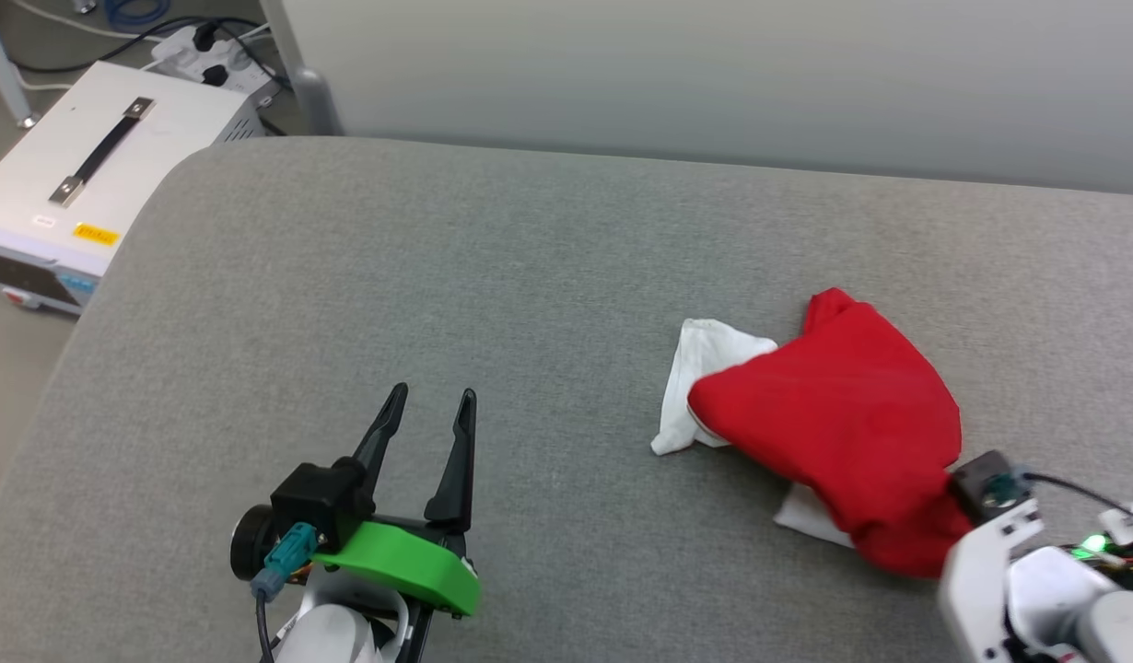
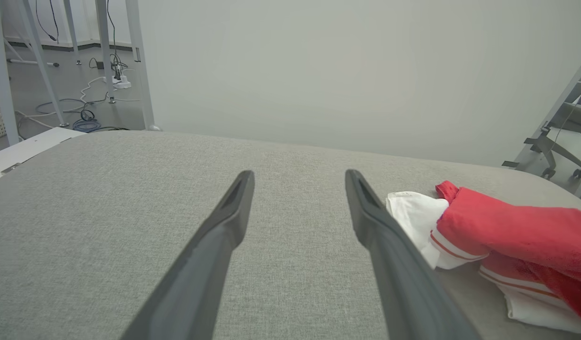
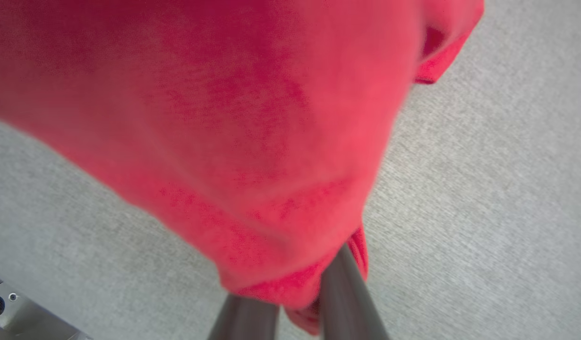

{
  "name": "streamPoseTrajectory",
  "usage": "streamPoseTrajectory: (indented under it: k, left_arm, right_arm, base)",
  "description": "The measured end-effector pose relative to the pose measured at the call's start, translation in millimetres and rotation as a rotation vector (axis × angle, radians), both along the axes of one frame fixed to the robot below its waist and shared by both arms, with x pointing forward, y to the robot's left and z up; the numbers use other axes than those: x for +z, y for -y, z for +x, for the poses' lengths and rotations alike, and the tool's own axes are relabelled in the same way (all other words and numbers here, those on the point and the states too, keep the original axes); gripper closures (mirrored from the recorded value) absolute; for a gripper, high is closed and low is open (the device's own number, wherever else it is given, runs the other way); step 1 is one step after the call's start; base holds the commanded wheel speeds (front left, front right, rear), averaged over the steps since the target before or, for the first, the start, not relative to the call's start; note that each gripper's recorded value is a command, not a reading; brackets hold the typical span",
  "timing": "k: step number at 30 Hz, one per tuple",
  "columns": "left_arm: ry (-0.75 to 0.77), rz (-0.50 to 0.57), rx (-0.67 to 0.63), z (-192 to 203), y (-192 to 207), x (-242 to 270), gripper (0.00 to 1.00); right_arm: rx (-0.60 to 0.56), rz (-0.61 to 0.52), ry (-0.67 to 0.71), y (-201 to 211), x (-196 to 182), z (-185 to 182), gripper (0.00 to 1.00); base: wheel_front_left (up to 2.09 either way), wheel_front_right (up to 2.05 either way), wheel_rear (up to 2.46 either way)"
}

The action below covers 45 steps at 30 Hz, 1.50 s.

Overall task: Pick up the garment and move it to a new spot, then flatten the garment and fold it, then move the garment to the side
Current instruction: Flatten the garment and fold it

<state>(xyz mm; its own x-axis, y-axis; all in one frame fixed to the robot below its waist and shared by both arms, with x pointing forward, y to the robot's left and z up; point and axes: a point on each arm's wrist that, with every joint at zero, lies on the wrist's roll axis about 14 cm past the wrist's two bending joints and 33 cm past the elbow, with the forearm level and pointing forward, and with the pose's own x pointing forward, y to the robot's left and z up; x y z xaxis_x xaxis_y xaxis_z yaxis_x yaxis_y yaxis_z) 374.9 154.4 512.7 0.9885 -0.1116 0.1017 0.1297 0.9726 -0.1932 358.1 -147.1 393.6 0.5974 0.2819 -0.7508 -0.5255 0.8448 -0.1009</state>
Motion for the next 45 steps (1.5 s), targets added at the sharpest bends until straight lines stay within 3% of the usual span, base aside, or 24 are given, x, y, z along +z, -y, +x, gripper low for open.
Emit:
streamPoseTrajectory:
  k: [7, 12, 13, 14, 18, 22, 29, 34, 41, 45]
  left_arm:
    - [0.012, -0.004, -0.056, 4, 19, 4, 0.0]
    - [0.004, -0.005, -0.077, 6, 26, 1, 0.0]
    - [0.0, -0.005, -0.081, 7, 27, 0, 0.0]
    - [-0.003, -0.005, -0.086, 7, 29, -1, 0.0]
    - [-0.004, -0.005, -0.106, 7, 35, -2, 0.0]
    - [0.002, -0.004, -0.129, 6, 43, 0, 0.0]
    - [0.03, -0.004, -0.158, 5, 53, 10, 0.0]
    - [0.053, -0.015, -0.195, 4, 65, 18, 0.0]
    - [0.052, -0.034, -0.256, 2, 86, 19, 0.0]
    - [0.037, -0.035, -0.299, 1, 100, 14, 0.0]
  right_arm:
    - [-0.136, -0.132, -0.007, 88, 17, -3, 1.0]
    - [-0.209, -0.165, -0.053, 119, 7, -11, 1.0]
    - [-0.218, -0.164, -0.055, 122, 4, -12, 0.31]
    - [-0.228, -0.161, -0.051, 125, 1, -13, 0.0]
    - [-0.27, -0.109, -0.01, 125, -1, -11, 0.0]
    - [-0.312, -0.041, 0.131, 126, 20, 6, 0.0]
    - [-0.359, 0.1, 0.48, 121, 93, 29, 0.0]
    - [-0.42, 0.216, 0.679, 117, 134, 19, 0.0]
    - [-0.525, 0.331, 0.819, 111, 154, -3, 0.0]
    - [-0.546, 0.337, 0.845, 110, 157, -7, 0.0]
  base:
    - [0.0, 0.0, 0.0]
    - [0.0, 0.0, 0.0]
    - [0.0, 0.0, 0.0]
    - [0.0, 0.0, 0.0]
    - [0.0, 0.0, 0.0]
    - [0.0, 0.0, 0.0]
    - [0.0, 0.0, 0.0]
    - [0.0, 0.0, 0.0]
    - [0.0, 0.0, 0.0]
    - [0.0, 0.0, 0.0]
